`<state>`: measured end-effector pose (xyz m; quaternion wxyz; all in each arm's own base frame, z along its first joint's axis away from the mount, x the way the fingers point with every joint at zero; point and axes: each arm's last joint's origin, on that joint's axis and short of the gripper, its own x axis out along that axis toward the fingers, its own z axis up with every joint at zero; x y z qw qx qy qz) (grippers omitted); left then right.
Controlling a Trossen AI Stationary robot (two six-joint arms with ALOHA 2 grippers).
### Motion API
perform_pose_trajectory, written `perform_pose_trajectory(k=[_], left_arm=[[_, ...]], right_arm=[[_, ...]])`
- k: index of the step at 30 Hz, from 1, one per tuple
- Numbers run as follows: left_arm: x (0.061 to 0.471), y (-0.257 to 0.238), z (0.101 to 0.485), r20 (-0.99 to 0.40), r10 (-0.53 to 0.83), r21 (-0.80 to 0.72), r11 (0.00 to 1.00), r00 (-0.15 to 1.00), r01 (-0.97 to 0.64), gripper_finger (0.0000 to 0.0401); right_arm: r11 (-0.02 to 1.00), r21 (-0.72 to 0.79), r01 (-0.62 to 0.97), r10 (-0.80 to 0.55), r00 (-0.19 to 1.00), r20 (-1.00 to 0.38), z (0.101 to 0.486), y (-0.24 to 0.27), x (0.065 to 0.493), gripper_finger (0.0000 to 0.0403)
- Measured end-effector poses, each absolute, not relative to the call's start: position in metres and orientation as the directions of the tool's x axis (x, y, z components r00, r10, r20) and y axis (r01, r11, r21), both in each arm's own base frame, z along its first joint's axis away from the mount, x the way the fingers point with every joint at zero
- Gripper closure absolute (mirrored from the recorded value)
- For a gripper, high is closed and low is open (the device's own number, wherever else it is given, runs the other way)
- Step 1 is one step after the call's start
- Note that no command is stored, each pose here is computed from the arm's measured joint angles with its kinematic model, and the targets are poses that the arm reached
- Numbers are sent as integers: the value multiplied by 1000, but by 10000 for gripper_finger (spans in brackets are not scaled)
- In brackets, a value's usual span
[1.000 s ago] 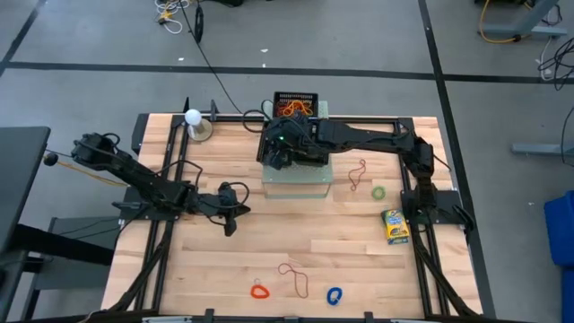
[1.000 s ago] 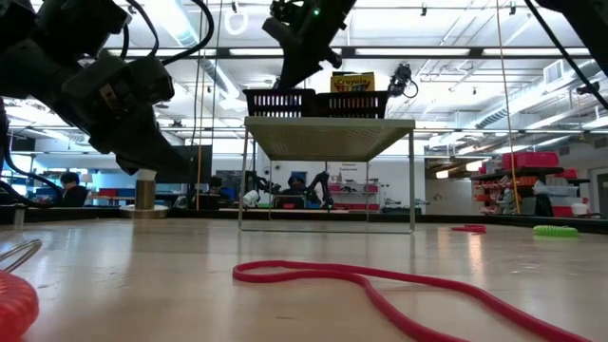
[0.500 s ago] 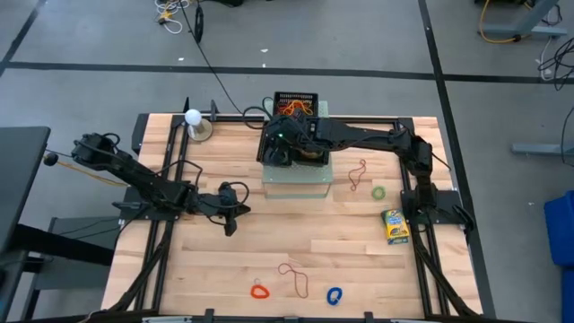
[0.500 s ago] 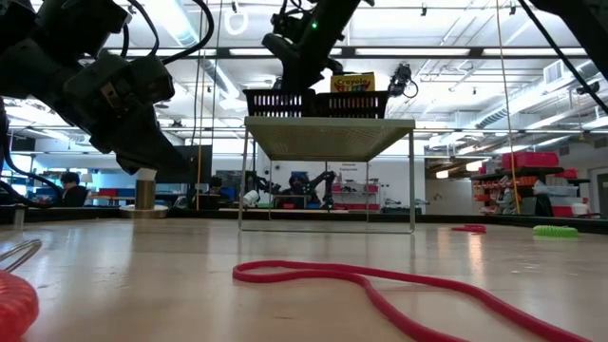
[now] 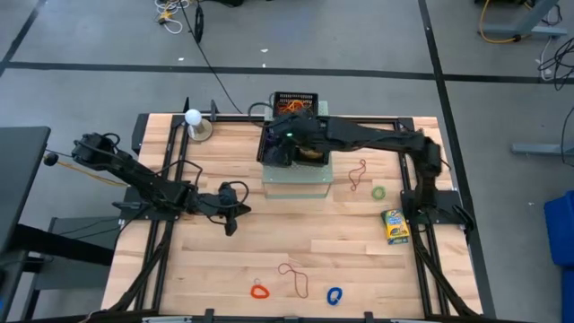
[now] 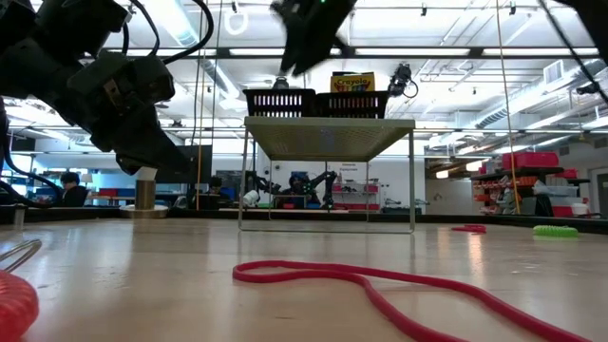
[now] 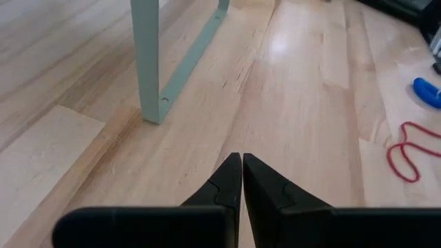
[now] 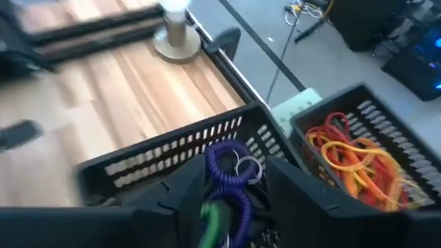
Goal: Pick & Place Office Desk Supplies
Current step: Put the orange spiral keychain into the bottom left black bin
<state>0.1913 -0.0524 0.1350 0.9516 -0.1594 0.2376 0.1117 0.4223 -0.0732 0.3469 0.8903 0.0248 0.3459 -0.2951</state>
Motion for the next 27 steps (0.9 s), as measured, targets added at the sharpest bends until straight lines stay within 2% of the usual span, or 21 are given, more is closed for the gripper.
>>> perform_pose_trajectory(k=[3, 7, 10, 12, 18, 27], left_arm=[[192, -53, 136, -479, 135, -256, 924, 868, -285, 380], [192, -52, 136, -474, 135, -260, 923, 870, -285, 378], [193, -53, 138, -462, 124, -255, 930, 878, -265, 380], [194, -54, 140, -445, 120, -237, 940, 887, -246, 382], [195, -54, 142, -420, 106, -267, 935, 901, -235, 385], [198, -61, 145, -457, -34, -352, 925, 889, -146, 385]], right_arm=[[855, -129, 502, -464, 631, -622, 373, -57, 404, 266], [898, -122, 423, -399, 665, -632, 392, -27, 381, 323], [919, -105, 380, -355, 682, -640, 389, -6, 365, 374], [926, -71, 370, -325, 689, -648, 375, 7, 356, 394], [919, 118, 376, -260, 803, -537, 348, 51, 320, 393], [867, 178, 465, -290, 763, -578, 318, 85, 248, 399]])
